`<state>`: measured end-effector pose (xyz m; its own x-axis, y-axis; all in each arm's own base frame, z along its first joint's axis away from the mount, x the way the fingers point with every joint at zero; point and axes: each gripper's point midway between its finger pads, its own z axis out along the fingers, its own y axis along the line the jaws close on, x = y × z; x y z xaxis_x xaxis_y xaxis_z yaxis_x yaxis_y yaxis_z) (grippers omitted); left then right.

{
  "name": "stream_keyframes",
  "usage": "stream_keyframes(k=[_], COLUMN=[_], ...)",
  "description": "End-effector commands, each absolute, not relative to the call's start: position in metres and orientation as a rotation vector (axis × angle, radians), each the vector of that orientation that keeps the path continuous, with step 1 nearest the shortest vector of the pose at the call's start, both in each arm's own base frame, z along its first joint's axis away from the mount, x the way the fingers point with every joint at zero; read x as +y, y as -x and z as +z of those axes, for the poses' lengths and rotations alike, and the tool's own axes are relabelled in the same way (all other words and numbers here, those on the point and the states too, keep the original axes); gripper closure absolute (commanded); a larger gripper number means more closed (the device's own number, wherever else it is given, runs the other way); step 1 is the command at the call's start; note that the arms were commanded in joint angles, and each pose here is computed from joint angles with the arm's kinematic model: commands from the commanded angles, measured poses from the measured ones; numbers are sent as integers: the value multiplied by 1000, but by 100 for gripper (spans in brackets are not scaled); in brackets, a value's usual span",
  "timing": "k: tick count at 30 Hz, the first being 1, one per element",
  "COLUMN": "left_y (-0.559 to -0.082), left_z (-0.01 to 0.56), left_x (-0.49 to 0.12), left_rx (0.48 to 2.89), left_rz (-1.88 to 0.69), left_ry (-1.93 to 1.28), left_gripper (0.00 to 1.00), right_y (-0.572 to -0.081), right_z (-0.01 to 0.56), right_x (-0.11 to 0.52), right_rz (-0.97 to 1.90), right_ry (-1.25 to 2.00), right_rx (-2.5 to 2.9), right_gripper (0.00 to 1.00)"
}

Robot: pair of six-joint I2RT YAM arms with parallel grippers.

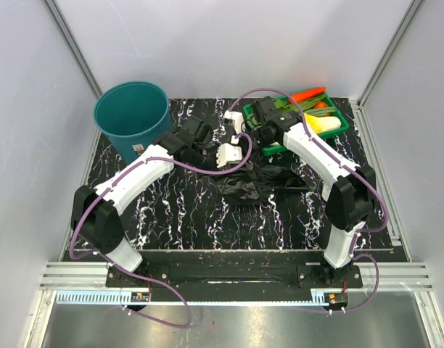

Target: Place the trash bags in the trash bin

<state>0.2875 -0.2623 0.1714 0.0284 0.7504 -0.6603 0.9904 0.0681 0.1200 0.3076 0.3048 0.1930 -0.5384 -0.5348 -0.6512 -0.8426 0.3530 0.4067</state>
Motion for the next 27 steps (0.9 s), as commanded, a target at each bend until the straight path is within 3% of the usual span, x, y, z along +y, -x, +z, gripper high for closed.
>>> stream_keyframes(k=[1,27], left_y=[-296,-297], left_z=[192,184], left_x=[-269,-269], left_rx=[1693,1709], left_rz=[-495,-483], left_ry=[-1726,-1735], left_gripper=[100,100], right_y=[-316,-300], right_z=[206,195], right_x=[318,326], right_rz=[1008,984], right_ry=[1206,1267], right_rx=[2150,2158], right_gripper=[53,55])
